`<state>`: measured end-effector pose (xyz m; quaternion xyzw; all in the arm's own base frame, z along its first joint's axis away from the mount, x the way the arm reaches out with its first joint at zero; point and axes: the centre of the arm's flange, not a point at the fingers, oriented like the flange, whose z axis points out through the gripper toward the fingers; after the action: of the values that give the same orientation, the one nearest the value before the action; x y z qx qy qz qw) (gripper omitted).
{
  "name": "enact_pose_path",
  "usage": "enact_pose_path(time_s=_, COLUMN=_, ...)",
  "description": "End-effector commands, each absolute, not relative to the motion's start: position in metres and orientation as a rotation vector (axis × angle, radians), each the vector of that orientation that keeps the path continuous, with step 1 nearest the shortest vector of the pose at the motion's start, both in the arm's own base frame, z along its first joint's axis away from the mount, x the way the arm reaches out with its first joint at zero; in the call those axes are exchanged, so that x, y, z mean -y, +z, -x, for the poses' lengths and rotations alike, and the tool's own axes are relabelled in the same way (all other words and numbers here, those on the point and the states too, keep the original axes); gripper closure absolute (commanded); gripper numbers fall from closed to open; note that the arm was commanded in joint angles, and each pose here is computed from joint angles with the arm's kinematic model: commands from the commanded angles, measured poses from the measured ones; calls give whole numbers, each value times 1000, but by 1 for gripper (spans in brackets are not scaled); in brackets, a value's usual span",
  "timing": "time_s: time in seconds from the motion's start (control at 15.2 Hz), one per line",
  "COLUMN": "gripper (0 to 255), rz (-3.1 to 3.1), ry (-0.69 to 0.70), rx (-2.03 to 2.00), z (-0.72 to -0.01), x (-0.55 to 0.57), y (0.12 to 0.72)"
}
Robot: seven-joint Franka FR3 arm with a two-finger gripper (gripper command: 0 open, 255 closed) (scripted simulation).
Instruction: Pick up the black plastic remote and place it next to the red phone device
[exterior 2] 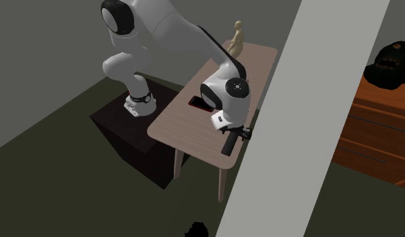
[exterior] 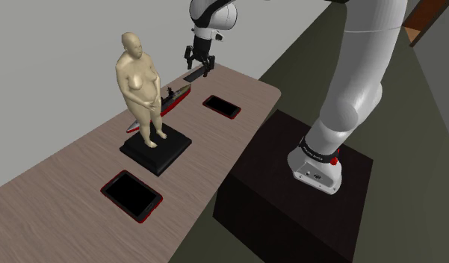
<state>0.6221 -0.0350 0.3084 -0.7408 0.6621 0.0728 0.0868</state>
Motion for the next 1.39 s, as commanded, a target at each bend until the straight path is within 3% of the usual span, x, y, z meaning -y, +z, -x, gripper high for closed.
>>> enact_pose_path(time_s=0.0, gripper=0, rz=2207, ry=217, rx=-1972, z=-622, x=35, y=308)
enact_pose_path(time_s=0.2, gripper=0, rz=2207, ry=217, rx=-1972, z=-622, x=35, y=308)
enact_pose_path(time_s=0.26, gripper=255, rz=2207, ry=217, rx=-1972, z=-622, x=35, y=308)
enact_pose_path(time_s=0.86, gripper=255, rz=2207, ry=217, rx=-1972, z=-622, x=35, y=308)
enact_pose_path(time_s=1.32, gripper=255, rz=2207, ry=217, rx=-1972, z=-622, x=35, y=345)
